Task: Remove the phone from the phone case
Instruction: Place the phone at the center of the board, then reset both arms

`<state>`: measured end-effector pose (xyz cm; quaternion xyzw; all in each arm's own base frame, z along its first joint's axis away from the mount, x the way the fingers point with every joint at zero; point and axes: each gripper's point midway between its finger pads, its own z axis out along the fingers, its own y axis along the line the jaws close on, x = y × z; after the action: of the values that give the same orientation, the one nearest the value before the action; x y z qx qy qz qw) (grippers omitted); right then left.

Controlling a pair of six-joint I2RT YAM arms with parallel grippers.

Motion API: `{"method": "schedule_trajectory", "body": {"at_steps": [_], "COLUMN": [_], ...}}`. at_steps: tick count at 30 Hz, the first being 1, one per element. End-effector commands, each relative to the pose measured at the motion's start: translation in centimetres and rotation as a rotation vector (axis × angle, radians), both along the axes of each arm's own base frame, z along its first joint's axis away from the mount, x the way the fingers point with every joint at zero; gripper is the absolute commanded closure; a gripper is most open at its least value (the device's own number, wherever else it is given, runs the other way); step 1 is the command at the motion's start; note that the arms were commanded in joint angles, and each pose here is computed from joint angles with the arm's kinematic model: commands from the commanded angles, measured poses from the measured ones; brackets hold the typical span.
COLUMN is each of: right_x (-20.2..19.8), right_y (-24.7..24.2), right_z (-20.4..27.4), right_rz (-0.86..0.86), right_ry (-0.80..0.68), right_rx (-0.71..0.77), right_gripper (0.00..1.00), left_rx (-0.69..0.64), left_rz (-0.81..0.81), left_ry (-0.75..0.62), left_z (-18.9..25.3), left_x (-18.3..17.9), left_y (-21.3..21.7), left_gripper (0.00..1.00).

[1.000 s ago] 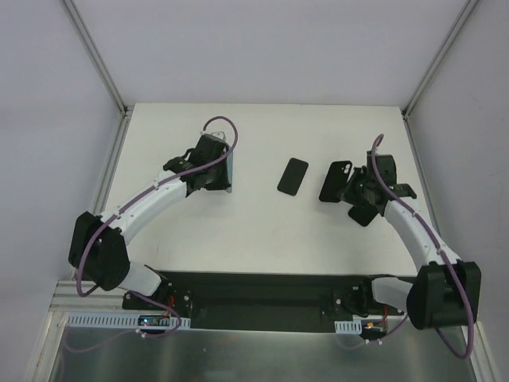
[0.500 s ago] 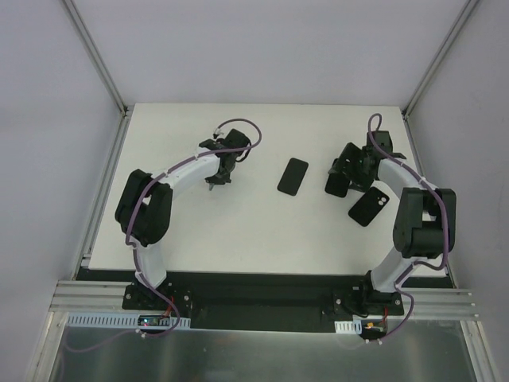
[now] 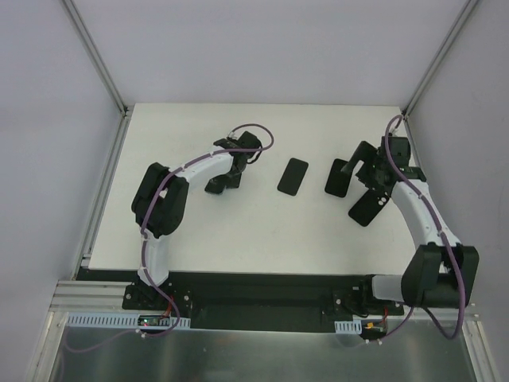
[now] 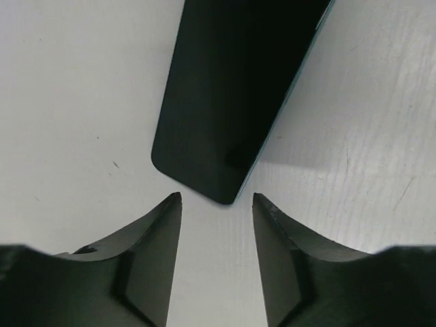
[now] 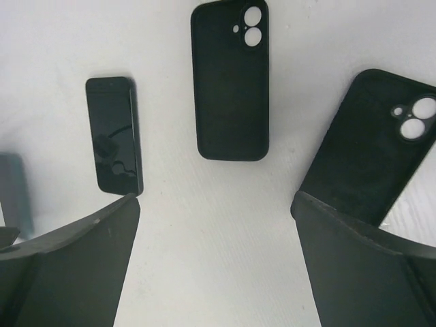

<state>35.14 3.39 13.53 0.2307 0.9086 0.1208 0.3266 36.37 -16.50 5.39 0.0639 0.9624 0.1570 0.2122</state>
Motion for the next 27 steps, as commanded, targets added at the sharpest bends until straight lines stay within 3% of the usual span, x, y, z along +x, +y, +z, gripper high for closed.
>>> {"method": "schedule_trajectory", "body": {"at_steps": [1, 4, 7, 15, 27], "right_x": [-3.1, -4.6, -6.4, -10.7, -15.6], "right_y": [-1.3, -1.3, -2.4, -3.9, -5.0], "right_z": [2.3, 2.8, 3.0, 4.7, 2.4], "right_rz": [0.003, 0.026, 0.004, -0.031, -0.071], "right_ry": [-0.048, -0.055, -0.052, -0.082, -0.036], "right_rx": [-0.083, -0.101, -0.159, -0.236, -0.276], "right_gripper": [0.04, 0.04, 0.04, 0.04, 0.04], "left_rx": [-0.080, -0.174, -0.273, -0.495, -0.580], "left_rz": [-0.022, -0.036, -0.055, -0.136, -0.068], "left_ry": [0.000, 0.011, -0.006, -0.145, -0.265], "left_z": [1.5, 2.1, 3.9, 11.1, 11.7], "left_x": [0.3, 0.0, -0.3, -3.5, -11.3], "left_y": [-1.8, -3.4, -4.8, -5.1, 1.0], "left_gripper": [0.46, 0.29, 0.25, 0.23, 0.25]}}
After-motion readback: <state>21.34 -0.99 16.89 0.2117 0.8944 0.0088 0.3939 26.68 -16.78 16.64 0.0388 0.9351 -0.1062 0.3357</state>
